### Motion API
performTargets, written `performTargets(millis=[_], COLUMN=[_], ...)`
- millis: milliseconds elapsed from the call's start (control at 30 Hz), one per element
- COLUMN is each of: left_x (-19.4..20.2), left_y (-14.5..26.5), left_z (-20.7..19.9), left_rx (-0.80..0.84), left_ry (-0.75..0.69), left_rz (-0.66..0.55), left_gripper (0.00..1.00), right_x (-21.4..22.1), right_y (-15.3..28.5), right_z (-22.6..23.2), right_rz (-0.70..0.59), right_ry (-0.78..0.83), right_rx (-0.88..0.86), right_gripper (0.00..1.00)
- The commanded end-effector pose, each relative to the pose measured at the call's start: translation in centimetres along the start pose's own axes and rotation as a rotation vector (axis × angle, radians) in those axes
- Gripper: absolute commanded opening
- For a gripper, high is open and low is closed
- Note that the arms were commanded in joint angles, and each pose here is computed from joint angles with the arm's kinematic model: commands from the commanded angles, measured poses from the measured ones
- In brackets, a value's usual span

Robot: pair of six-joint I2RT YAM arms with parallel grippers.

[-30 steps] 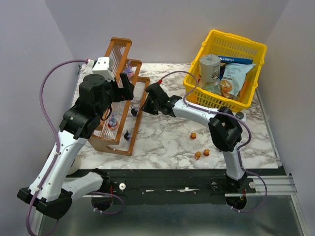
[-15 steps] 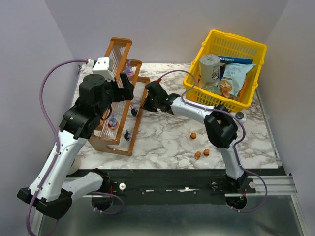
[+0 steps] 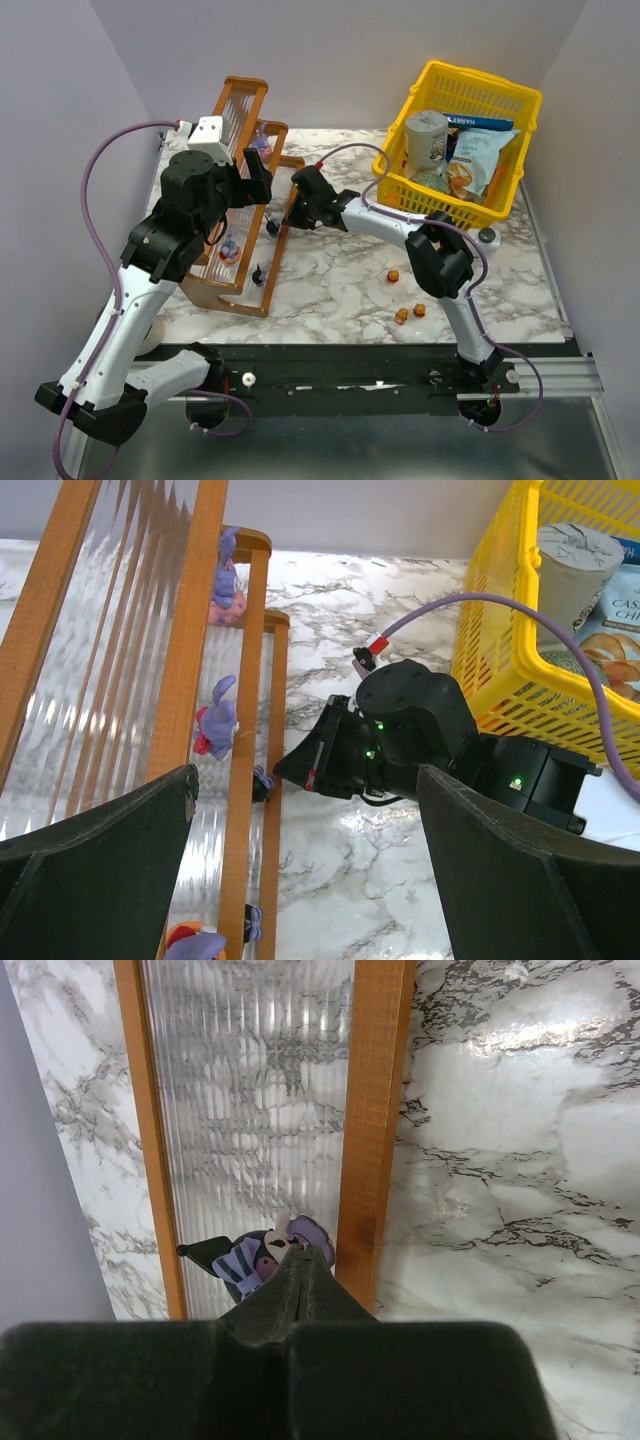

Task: Place and organize the plastic toys onto the shelf

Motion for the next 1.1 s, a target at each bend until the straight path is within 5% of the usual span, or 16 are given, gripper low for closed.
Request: performTargets(millis=[0,1067], left_x=[0.2,0.5], left_y=[-0.1,0.0], left_z=[0.1,-0.1], left_rx=[0.004,0.016], left_ry=[-0.005,0.001], left_rz=[0.001,0.002], left_gripper=[0.99,0.99], right_x=[0.5,2.8], right_y=[-0.9,-2.3], right_z=[-0.8,-2.6], right_rz=[0.032,0.144], right_ry=[-0.011,-0.012], right_rx=[0.031,0.057], right_gripper=[0.01,0.01])
Point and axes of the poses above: each gripper's point midway between its finger pads, its own y axis back along the fingers, its own z axis along the line the jaws close on, x = y × z, the point moved 4 cm from there along y, back along the fingers, and after that the axes turned 14 degrees about -y, right-handed, at the moved point
